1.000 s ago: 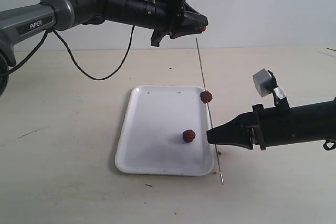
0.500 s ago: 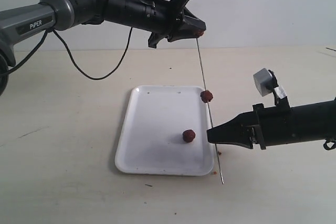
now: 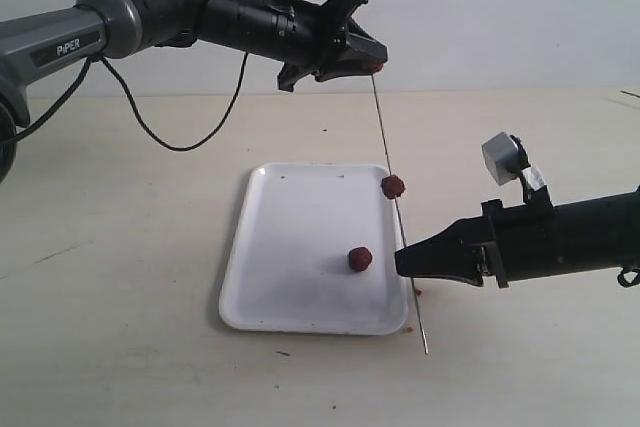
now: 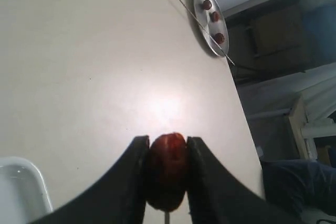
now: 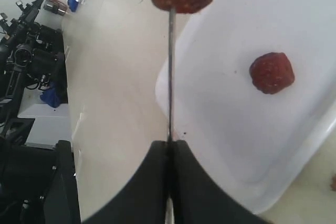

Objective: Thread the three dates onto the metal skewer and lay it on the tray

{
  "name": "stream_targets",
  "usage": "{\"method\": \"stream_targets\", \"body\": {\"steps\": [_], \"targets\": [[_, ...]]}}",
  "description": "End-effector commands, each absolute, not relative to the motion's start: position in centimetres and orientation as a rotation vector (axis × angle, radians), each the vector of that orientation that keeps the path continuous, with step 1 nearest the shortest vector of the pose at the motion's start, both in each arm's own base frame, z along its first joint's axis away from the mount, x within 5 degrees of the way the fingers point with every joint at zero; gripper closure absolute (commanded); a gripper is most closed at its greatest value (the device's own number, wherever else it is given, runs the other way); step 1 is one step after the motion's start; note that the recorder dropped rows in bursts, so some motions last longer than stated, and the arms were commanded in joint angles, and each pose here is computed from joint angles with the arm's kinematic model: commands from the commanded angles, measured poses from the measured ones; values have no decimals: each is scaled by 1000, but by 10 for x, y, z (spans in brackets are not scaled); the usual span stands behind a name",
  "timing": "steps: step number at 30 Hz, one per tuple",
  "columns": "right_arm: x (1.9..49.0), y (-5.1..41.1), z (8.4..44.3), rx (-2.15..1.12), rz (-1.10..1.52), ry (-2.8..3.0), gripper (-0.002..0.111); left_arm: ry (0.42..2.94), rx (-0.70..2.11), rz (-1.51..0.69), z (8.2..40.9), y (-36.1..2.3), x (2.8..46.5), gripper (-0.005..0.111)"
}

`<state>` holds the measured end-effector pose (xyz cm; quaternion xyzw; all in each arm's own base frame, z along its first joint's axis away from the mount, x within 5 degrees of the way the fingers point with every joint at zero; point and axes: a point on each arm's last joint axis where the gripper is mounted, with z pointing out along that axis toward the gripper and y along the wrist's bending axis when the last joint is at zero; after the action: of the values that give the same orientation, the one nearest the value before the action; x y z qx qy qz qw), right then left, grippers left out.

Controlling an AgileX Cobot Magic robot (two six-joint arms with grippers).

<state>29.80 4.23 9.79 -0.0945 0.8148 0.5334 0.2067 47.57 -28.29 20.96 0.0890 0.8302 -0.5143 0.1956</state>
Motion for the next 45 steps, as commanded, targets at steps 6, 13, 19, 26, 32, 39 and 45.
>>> {"method": "stream_targets", "body": {"steps": [6, 13, 19, 26, 32, 39, 45], "targets": [[300, 42, 103, -249, 1487, 2223, 108, 2334, 296, -1466, 215, -284, 471, 81], [302, 42, 104, -217, 1483, 2208, 108, 2350, 324, -1485, 215, -284, 468, 81], [316, 40, 111, -187, 1481, 2186, 108, 2343, 390, -1489, 215, -296, 460, 81], [345, 36, 131, -179, 1465, 2138, 108, 2341, 495, -1503, 214, -316, 445, 81], [363, 33, 146, -150, 1466, 2103, 108, 2345, 526, -1512, 214, -321, 440, 81], [365, 33, 148, -128, 1468, 2088, 108, 2344, 530, -1506, 214, -321, 440, 81], [364, 33, 147, -141, 1466, 2095, 108, 2338, 524, -1499, 214, -319, 442, 54]]}}
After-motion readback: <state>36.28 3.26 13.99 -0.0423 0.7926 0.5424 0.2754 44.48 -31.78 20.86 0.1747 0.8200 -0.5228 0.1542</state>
